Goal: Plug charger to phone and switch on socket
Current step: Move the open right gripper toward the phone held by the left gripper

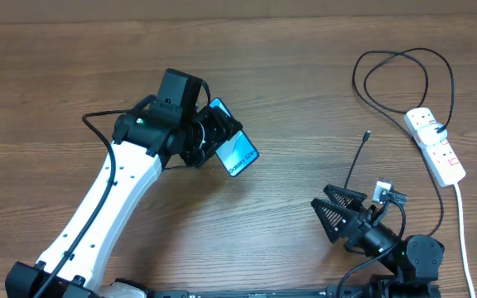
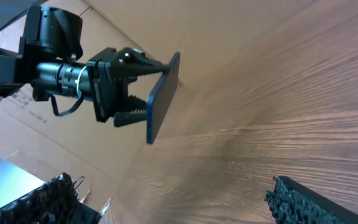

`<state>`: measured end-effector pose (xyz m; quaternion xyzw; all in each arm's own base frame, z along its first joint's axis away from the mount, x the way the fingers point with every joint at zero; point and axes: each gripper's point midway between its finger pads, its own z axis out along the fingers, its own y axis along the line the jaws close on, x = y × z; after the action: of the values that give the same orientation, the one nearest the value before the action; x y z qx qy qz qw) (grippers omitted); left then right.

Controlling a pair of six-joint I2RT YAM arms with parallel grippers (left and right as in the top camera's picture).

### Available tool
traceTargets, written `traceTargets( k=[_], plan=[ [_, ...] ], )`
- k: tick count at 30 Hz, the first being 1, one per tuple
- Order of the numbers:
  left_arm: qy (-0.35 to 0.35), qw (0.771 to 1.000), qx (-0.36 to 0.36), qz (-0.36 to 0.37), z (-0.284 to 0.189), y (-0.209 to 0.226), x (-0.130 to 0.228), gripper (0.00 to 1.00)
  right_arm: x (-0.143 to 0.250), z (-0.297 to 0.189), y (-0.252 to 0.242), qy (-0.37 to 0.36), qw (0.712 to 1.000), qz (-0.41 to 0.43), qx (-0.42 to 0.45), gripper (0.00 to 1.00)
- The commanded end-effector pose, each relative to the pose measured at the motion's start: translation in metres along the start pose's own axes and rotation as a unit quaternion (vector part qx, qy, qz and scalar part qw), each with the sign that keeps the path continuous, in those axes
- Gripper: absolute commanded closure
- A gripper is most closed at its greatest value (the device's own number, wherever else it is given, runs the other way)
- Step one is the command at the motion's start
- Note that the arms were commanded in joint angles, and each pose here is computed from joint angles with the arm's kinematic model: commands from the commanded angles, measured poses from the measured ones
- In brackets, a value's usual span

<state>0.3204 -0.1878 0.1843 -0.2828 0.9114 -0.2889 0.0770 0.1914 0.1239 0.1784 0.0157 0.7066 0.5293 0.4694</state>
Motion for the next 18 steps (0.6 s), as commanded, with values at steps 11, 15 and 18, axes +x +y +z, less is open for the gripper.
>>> traceTargets(
  k=[11, 15, 18],
  plan=[
    [-0.001, 0.999, 0.03, -0.018, -0.003, -0.014, -0.003, 0.55, -0.005, 0.011, -0.004, -0.038, 0.999, 0.0, 0.025, 0.0],
    [-0.004, 0.999, 0.028, -0.021, -0.003, -0.013, -0.003, 0.55, 0.001, 0.018, -0.007, -0.03, 0.999, 0.004, 0.037, 0.0],
    [-0.006, 0.999, 0.027, -0.021, -0.003, -0.013, -0.004, 0.55, 0.006, 0.025, -0.01, -0.021, 0.999, 0.002, 0.047, 0.0]
  ],
)
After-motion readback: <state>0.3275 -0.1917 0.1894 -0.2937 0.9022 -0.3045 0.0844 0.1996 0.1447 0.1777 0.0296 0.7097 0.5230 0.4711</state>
